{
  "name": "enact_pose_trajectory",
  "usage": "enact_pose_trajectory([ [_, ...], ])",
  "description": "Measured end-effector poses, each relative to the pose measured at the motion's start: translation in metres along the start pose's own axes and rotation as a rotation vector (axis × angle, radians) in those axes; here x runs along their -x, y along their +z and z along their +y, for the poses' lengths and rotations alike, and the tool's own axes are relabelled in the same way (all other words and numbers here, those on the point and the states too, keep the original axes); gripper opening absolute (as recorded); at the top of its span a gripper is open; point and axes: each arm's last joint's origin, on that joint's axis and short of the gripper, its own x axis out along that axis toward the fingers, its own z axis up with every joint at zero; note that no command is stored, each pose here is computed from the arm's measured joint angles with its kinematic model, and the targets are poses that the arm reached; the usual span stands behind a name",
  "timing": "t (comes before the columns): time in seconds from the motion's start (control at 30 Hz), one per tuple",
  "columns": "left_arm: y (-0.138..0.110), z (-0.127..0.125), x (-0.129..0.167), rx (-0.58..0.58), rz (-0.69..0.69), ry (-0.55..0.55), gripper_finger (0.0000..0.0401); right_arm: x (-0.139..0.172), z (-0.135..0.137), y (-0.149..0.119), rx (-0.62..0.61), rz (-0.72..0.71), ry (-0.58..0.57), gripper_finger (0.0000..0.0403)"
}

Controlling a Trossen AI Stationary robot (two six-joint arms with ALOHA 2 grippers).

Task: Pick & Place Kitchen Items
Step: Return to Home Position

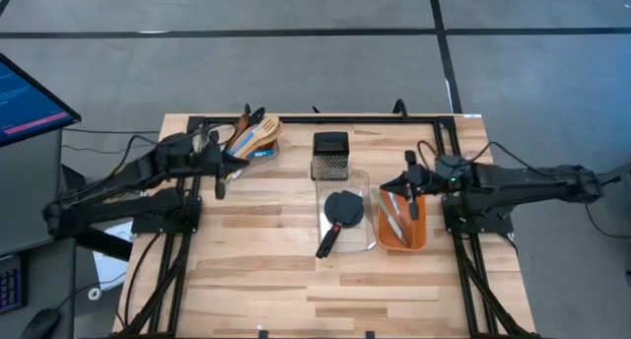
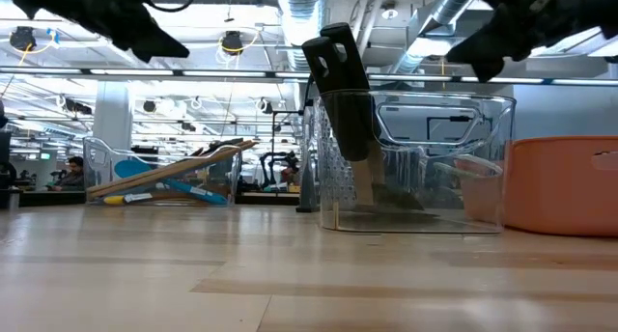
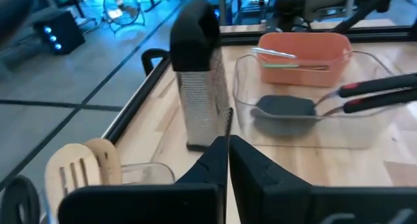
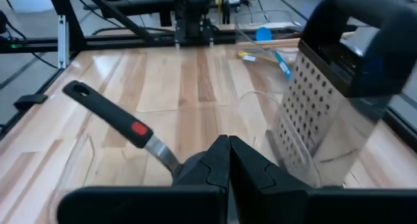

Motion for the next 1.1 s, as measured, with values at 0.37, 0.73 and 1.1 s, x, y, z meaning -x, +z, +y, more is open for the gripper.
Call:
enact_pose_trajectory([
  [0.37,-0.014,-0.009,0.013,-0.068,-0.213,-0.096,0.0001,0.057,-0.008,-0.001,-0.022,-0.118,-0.036,0.0],
  [0.73,-0.032,-0.014,0.017,-0.093,-0.274,-0.104,0.0001,0.084,-0.007,-0.008,-0.035,-0.188,-0.037,0.0],
  [1.1,-0.034,-0.017,0.042,-0.104,-0.393,-0.078,0.0002,0.086,-0.007,-0.011,-0.065,-0.17,-0.039,0.0],
])
